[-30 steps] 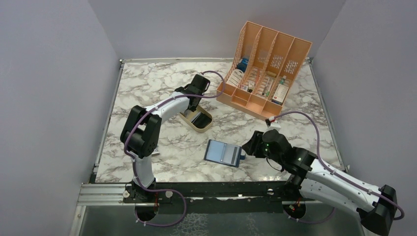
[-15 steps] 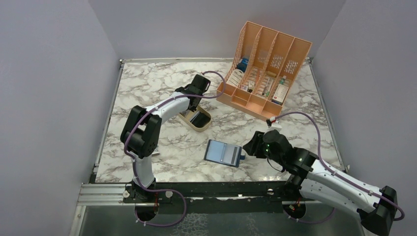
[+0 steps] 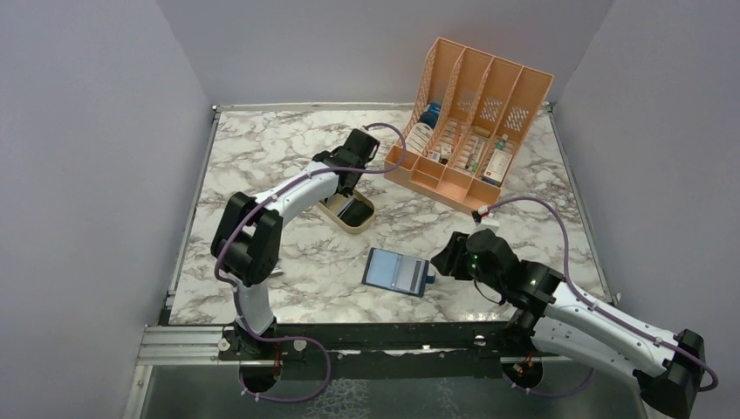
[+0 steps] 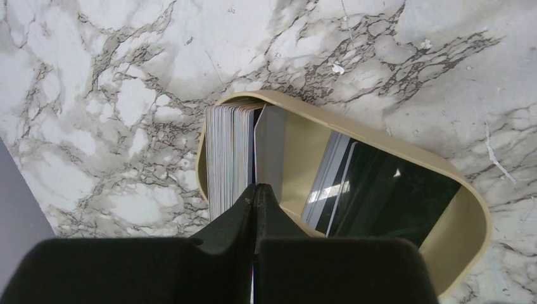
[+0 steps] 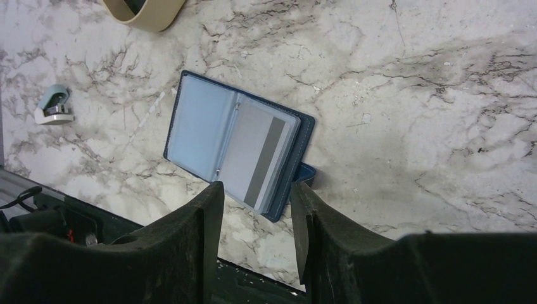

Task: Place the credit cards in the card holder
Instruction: Pick up the credit card from the storage box.

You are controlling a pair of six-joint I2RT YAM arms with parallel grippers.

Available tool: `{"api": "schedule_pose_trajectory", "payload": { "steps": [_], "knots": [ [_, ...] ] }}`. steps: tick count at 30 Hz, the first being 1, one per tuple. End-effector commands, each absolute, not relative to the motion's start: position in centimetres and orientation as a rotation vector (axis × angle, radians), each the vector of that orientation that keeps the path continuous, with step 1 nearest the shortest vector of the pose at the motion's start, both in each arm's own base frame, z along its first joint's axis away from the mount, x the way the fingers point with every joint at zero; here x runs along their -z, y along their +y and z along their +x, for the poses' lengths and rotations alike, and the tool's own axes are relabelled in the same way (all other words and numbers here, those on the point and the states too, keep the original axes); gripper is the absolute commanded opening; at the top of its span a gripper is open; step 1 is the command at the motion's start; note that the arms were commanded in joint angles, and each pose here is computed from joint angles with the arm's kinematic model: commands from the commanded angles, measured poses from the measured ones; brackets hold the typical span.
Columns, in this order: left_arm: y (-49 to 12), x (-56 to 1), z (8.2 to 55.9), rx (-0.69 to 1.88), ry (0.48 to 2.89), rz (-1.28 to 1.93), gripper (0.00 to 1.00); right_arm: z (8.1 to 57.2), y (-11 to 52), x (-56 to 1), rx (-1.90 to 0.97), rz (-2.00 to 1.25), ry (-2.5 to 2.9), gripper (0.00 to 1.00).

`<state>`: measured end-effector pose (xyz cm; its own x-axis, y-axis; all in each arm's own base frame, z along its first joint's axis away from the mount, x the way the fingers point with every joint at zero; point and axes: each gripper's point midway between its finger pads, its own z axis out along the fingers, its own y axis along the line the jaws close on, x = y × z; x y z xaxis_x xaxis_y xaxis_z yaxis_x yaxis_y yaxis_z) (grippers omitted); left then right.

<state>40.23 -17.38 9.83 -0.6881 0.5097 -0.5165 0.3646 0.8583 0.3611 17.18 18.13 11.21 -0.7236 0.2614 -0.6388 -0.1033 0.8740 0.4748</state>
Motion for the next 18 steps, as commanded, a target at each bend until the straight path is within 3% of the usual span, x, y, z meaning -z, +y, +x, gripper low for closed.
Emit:
{"api": "schedule_pose_trajectory", "payload": {
  "steps": [1, 7, 18],
  "knots": [
    [-18.1, -14.1, 40.0, -0.223, 2.345, 0.576, 0.0, 17.9, 19.1, -13.7, -0.689, 0.106, 2.242, 0.44],
    [-19.6, -16.1, 38.8, -0.084, 2.332, 0.555, 0.0, 18.2, 20.1, -14.3, -0.725, 0.087, 2.23, 0.44],
    [-25.2, -18.9, 30.6, 0.63, 2.3, 0.517, 0.0, 18.7, 24.0, -18.0, -0.965, 0.063, 2.131, 0.42]
  ]
}}
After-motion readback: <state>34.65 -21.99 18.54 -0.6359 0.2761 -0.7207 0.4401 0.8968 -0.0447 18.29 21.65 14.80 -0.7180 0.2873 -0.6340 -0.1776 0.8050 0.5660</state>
